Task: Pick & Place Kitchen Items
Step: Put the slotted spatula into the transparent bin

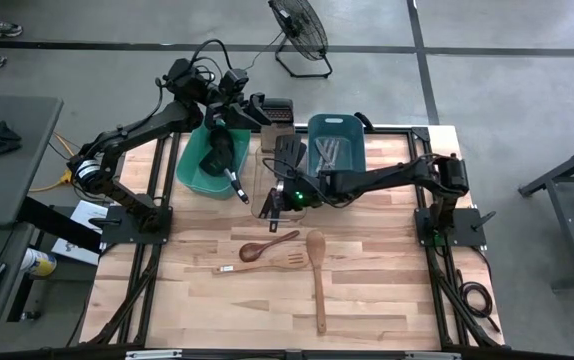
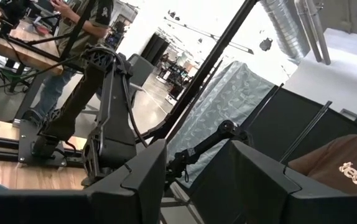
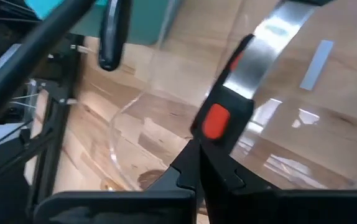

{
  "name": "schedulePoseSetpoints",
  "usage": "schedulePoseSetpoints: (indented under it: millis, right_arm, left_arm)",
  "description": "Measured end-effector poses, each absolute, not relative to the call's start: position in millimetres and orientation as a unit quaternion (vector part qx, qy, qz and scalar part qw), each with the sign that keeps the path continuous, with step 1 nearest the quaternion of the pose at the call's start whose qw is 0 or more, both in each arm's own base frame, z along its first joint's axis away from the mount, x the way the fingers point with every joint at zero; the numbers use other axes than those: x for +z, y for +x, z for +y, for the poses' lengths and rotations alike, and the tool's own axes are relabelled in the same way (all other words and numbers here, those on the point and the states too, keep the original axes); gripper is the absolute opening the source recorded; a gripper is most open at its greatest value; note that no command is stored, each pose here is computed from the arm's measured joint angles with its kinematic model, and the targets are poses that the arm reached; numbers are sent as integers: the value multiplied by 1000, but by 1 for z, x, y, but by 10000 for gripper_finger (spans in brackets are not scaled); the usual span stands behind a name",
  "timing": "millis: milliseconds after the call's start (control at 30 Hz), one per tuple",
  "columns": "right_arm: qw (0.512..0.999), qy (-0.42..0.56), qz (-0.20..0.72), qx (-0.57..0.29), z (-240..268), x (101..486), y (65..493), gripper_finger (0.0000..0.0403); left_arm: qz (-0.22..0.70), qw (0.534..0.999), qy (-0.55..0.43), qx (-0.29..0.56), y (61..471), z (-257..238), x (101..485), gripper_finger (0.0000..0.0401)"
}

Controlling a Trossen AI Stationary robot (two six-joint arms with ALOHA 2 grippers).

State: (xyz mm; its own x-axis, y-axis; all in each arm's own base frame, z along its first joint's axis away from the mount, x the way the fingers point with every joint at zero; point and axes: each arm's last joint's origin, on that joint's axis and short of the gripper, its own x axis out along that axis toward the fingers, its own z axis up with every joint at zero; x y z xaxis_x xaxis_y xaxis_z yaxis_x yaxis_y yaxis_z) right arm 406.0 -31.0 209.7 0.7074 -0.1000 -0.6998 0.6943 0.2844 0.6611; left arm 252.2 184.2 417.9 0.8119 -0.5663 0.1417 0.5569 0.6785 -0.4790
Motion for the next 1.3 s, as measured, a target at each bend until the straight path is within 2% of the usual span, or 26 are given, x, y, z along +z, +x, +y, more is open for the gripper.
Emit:
schedulePoseSetpoints:
  millis: [533, 967, 1100, 1300]
  right_arm:
    - [759, 529, 263, -275, -36, 210, 407, 3]
    - [781, 508, 253, -263, -39, 233, 397, 10]
    - [767, 529, 268, -246, -38, 230, 398, 52]
    - [752, 538, 282, -257, -38, 226, 396, 172]
  left_arm:
    - [11, 915, -261, -306, 252, 184, 418, 172]
    - [15, 913, -264, -309, 252, 184, 417, 172]
    - [15, 913, -264, -309, 252, 184, 417, 172]
    - [19, 912, -263, -313, 252, 184, 417, 172]
